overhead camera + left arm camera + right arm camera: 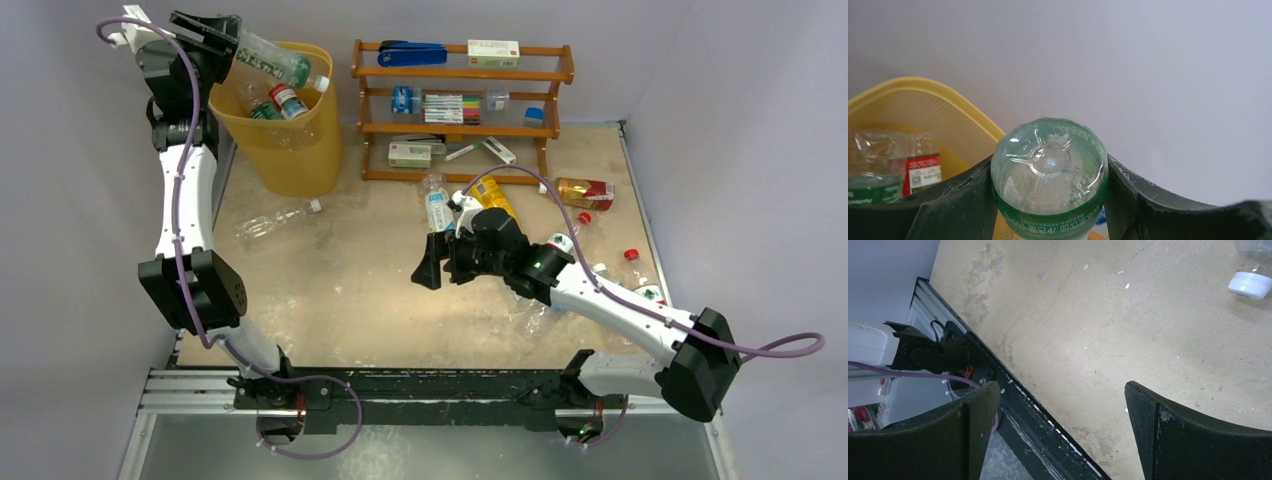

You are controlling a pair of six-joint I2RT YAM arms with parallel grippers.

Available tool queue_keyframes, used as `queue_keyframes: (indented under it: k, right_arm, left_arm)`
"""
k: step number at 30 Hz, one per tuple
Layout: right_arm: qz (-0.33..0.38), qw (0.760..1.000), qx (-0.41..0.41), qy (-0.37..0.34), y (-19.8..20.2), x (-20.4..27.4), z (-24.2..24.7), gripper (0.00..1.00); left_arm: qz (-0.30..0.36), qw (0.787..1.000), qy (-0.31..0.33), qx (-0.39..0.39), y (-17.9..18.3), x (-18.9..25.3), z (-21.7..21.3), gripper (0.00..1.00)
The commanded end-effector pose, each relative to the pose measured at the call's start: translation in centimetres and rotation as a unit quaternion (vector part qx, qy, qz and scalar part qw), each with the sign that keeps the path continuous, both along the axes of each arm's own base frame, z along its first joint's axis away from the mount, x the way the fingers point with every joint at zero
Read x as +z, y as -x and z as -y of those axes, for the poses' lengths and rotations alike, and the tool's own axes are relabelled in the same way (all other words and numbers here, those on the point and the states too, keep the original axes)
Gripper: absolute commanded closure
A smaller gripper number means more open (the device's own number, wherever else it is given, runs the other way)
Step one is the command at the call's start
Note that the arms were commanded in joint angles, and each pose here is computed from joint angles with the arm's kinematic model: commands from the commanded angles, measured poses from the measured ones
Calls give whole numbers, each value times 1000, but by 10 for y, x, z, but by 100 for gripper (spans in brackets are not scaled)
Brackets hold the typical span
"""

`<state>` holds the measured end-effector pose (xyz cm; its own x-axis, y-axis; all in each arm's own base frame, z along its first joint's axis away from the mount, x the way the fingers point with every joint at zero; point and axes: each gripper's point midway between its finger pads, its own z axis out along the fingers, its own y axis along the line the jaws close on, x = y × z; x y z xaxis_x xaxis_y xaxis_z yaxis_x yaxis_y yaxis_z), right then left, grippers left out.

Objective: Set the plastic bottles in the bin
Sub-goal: Place the plastic bottle in the trash bin.

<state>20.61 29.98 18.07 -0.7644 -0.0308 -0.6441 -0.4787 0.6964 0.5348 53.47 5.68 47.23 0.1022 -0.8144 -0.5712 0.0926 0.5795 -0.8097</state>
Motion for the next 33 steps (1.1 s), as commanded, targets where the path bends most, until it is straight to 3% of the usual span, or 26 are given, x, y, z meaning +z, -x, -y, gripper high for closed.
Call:
queue_keyframes:
  k: [1, 7, 14, 16, 18, 22, 33]
  right_arm:
    - [0, 1000, 4, -19, -2, 0, -7, 2]
    - [-1, 1000, 8, -13, -5, -3, -11, 2]
    - [-11, 1000, 19, -9, -6, -13, -17, 2]
    - [-14, 1000, 19, -9, -6, -16, -18, 2]
    - [-16, 1000, 20, -9, -7, -17, -20, 2]
    - [-19, 1000, 23, -8, -7, -18, -22, 2]
    - [-12, 1000, 15, -7, -7, -13, -16, 2]
  left_arm:
    - [99, 989, -34, 105, 25, 55, -30, 50]
    - [105, 977, -42, 179, 20, 38, -59, 49]
    - [97, 975, -50, 194, -10, 20, -69, 48]
    - [86, 979, -63, 176, -25, 15, -61, 40]
    - [47, 983, -90, 154, -44, 6, -47, 22]
    - [-54, 981, -145, 120, -76, -28, -20, 19]
    - [-46, 982, -119, 143, -11, 10, -27, 17]
